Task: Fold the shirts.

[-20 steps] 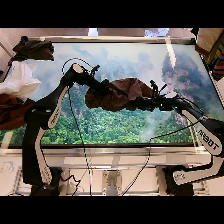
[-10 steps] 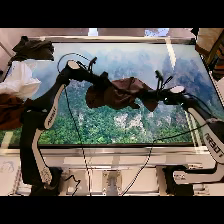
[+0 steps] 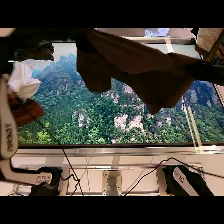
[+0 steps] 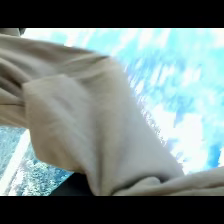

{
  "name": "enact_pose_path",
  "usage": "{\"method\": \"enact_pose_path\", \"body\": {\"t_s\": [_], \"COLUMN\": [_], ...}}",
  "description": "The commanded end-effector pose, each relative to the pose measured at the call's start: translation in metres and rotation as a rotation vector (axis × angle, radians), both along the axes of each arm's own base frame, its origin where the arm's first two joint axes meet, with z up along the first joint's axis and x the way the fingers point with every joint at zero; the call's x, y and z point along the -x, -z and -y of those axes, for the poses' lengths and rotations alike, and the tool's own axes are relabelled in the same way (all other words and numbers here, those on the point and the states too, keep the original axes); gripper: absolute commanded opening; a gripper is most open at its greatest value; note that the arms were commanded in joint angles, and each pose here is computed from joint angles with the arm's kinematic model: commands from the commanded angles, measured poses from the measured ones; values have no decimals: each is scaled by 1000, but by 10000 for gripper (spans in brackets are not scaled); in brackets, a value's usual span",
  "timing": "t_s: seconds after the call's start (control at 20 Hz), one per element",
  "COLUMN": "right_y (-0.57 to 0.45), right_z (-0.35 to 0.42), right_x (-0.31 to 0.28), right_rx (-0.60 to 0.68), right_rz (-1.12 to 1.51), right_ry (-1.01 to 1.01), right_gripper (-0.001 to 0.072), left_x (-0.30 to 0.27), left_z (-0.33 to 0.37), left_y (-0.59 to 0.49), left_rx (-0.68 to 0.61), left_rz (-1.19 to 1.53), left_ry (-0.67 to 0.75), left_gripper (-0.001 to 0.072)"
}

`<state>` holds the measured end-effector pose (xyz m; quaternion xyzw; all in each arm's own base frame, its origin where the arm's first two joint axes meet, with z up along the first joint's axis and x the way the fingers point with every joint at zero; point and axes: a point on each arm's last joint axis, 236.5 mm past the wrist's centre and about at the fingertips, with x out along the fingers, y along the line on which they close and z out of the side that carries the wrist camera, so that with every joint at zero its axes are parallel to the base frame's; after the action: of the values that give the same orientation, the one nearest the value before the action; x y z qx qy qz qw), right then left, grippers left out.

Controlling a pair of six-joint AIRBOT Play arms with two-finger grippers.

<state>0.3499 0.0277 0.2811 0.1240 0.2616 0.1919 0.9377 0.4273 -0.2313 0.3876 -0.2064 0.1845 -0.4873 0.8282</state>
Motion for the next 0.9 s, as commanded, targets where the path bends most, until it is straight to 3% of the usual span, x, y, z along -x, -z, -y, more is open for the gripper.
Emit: {"method": "enact_pose_path", "body": {"t_s": [0.0,0.15,0.25,0.5,0.75,0.85], "right_y": [-58,-97,-110,-63,63,134], "right_z": [-9,-38,-47,-58,-105,-129], "right_x": [70,102,104,49,-55,-101], "right_rx": [121,146,143,42,-72,-83], "right_rz": [109,227,262,78,-253,-355], "right_ry": [37,-8,-39,-191,-360,-355], "right_gripper": [23,22,21,21,21,21], "left_x": [89,156,161,108,29,-13], "left_z": [-32,-55,-75,-86,-125,-140], "left_y": [-78,-116,-115,16,216,274], "left_rx": [-115,-167,-193,-409,-640,-664], "left_rz": [236,361,324,-78,-501,-572], "left_ry": [-150,-261,-363,-328,-388,-468], "left_gripper": [13,13,12,12,12,13]}}
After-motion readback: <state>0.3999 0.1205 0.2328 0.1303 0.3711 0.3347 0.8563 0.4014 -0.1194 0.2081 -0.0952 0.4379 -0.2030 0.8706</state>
